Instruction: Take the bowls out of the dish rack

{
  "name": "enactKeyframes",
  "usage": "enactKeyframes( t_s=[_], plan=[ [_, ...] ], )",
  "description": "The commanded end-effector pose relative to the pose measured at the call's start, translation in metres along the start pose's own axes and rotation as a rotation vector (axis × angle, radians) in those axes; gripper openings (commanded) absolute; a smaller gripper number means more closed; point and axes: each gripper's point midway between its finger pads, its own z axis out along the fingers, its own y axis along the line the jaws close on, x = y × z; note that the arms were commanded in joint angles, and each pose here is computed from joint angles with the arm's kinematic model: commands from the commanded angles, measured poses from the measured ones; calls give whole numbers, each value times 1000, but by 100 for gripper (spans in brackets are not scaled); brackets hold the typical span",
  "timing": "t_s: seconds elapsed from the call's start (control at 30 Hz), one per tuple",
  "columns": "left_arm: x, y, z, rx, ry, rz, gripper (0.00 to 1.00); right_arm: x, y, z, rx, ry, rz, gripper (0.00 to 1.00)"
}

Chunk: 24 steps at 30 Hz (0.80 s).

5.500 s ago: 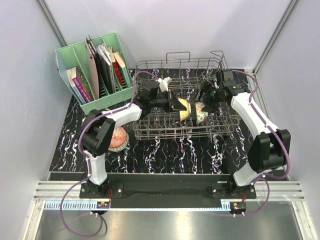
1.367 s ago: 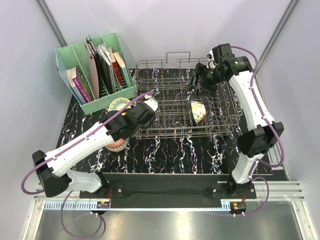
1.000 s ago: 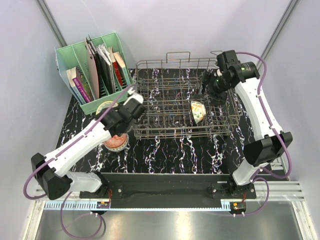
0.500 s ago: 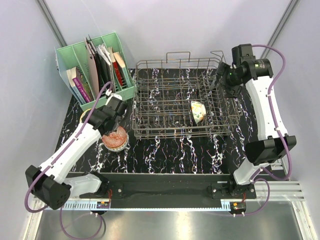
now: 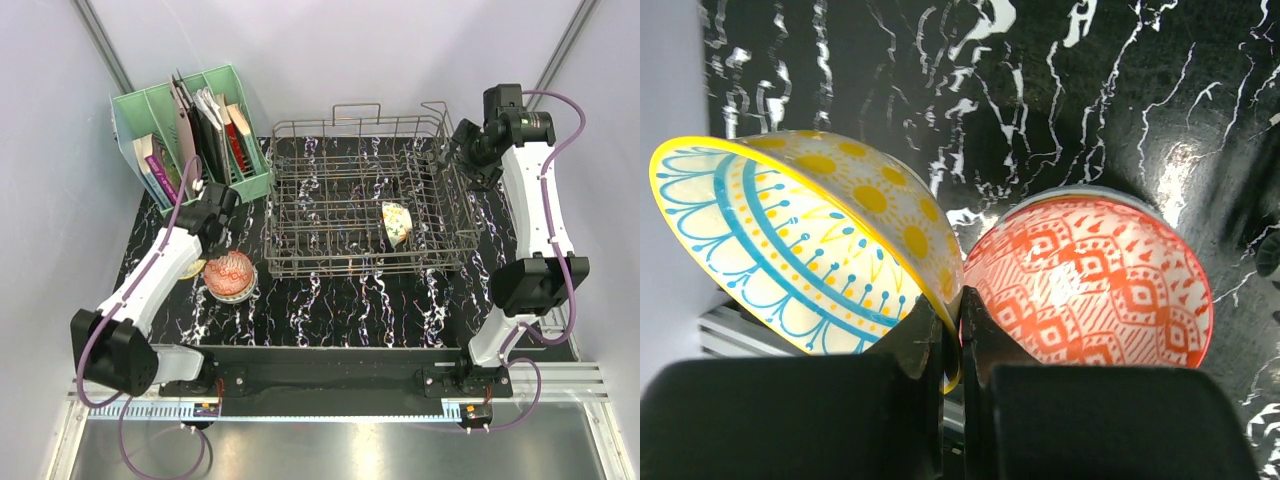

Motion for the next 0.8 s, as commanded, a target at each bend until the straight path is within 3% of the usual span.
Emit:
enactKeyframes(
  t_s=[0.0,0.23,0.47,0.77],
  plan=[
    [-11,-6,9,32,-8,-87,0,-13,-9,4,39,-56,28,86],
    [-1,-5,24,28,41,-109,0,-41,-21,-22,52,-187,56,85],
    [8,-7,36,32,80,-112,0,-45,-17,-41,34,-213,62,85],
    [13,-3,46,33,110,-141,0,-15,-34,13,103,-50,39,86]
  ],
)
